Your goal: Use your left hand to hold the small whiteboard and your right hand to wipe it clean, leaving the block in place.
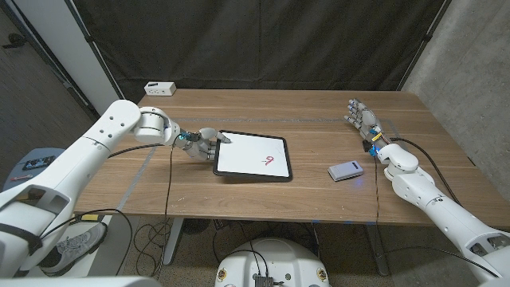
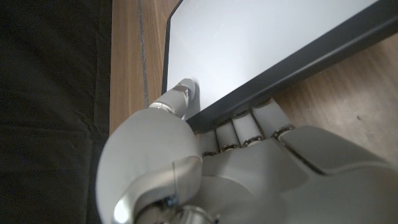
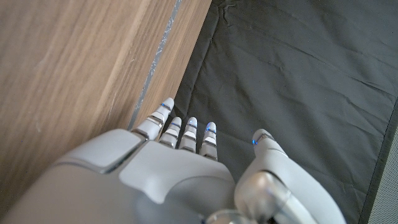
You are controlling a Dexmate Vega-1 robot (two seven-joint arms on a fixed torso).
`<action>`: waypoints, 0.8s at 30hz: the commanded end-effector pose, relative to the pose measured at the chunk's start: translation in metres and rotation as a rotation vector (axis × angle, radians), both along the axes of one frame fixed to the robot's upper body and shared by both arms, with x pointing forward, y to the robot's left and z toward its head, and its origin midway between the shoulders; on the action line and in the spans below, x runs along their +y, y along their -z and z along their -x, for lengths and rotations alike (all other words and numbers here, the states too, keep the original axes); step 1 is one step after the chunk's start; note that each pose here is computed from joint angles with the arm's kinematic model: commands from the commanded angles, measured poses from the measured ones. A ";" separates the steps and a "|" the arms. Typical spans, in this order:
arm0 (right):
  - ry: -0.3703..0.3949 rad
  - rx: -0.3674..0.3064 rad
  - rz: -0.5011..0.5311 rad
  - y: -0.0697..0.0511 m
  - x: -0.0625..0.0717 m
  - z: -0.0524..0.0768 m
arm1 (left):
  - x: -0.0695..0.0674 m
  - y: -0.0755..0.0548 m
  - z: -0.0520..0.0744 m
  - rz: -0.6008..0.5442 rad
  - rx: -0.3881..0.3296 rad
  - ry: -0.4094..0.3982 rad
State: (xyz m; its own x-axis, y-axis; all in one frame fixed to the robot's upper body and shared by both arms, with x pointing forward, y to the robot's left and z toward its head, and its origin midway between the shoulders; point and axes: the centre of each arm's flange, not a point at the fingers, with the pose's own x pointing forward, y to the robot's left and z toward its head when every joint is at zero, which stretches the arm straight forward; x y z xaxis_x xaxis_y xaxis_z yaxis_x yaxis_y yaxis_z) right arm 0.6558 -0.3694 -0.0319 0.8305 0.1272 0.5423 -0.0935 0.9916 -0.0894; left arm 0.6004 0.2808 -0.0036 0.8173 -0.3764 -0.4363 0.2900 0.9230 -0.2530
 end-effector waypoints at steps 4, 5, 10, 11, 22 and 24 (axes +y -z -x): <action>0.001 0.002 -0.004 0.001 0.000 0.000 | -0.001 -0.004 -0.001 0.002 -0.023 -0.025; 0.001 0.002 -0.004 0.001 0.000 0.000 | -0.001 -0.004 -0.001 0.001 -0.024 -0.029; -0.002 0.003 -0.005 0.001 0.002 -0.002 | -0.001 -0.005 -0.001 0.013 -0.024 -0.033; -0.002 0.003 -0.006 0.001 0.003 -0.003 | -0.001 -0.006 -0.001 0.010 -0.024 -0.040; 0.001 0.005 -0.009 0.000 0.004 -0.005 | 0.000 -0.010 -0.001 0.006 -0.037 -0.064; 0.001 0.004 -0.010 0.000 0.004 -0.006 | 0.000 -0.012 -0.001 -0.006 -0.047 -0.073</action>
State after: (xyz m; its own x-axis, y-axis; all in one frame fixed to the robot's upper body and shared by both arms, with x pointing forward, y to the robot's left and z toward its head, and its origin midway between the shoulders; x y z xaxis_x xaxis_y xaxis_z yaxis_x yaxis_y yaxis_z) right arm 0.6585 -0.3673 -0.0320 0.8317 0.1236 0.5412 -0.0949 0.9922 -0.0807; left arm 0.6008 0.2801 0.0026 0.8442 -0.3417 -0.4129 0.2540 0.9335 -0.2532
